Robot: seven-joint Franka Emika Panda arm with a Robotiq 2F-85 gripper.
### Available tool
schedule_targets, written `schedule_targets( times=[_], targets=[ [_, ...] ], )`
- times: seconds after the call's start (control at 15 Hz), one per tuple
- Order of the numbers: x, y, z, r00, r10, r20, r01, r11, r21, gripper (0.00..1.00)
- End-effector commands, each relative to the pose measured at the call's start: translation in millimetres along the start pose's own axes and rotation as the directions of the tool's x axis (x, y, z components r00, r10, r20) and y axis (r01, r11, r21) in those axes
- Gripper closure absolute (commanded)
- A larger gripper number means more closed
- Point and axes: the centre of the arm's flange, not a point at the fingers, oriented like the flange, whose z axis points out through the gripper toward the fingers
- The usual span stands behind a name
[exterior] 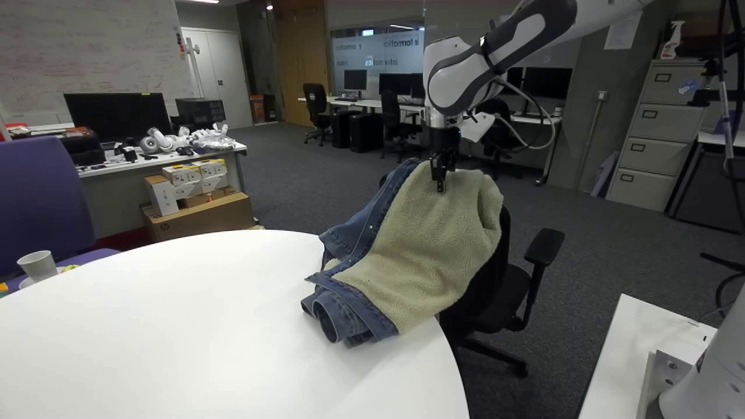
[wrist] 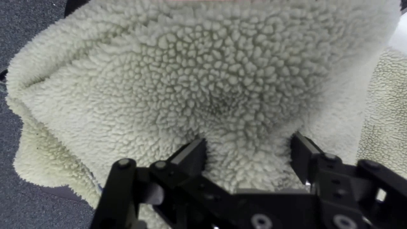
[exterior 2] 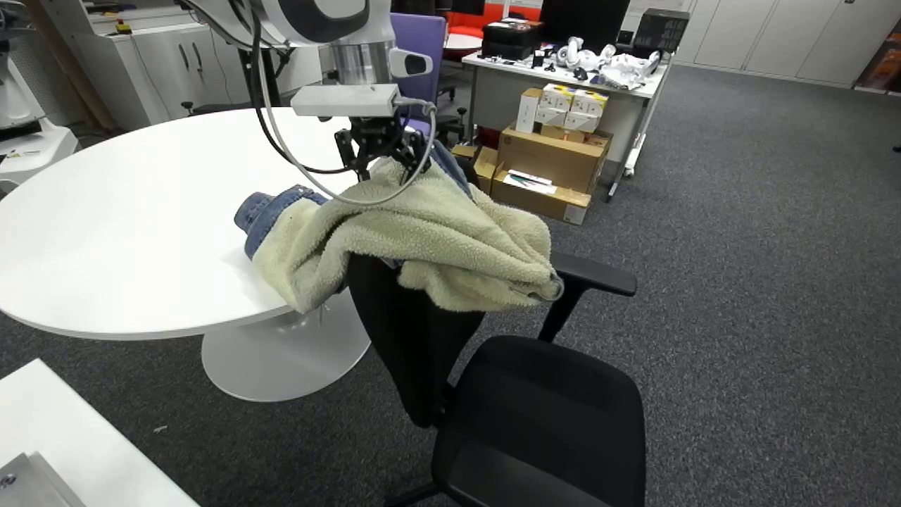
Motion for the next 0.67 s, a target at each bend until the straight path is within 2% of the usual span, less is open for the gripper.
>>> schedule_targets(
  times=[0.0, 0.2, 0.33, 0.6],
  targets=[
    [-14.7, -11.1, 9.2, 1.0, 0.0, 0.0, 0.0, 0.997, -0.075, 0.6],
    [-16.7, -7.8, 8.5, 1.0, 0.014, 0.002, -0.014, 0.996, -0.094, 0.78],
    [-18.5, -2.6, 10.7, 1.0, 0.024, 0.005, -0.024, 0.995, -0.098, 0.81],
    [-23.0, 6.9, 15.9, 0.999, 0.044, 0.01, -0.042, 0.995, -0.093, 0.95]
  ],
)
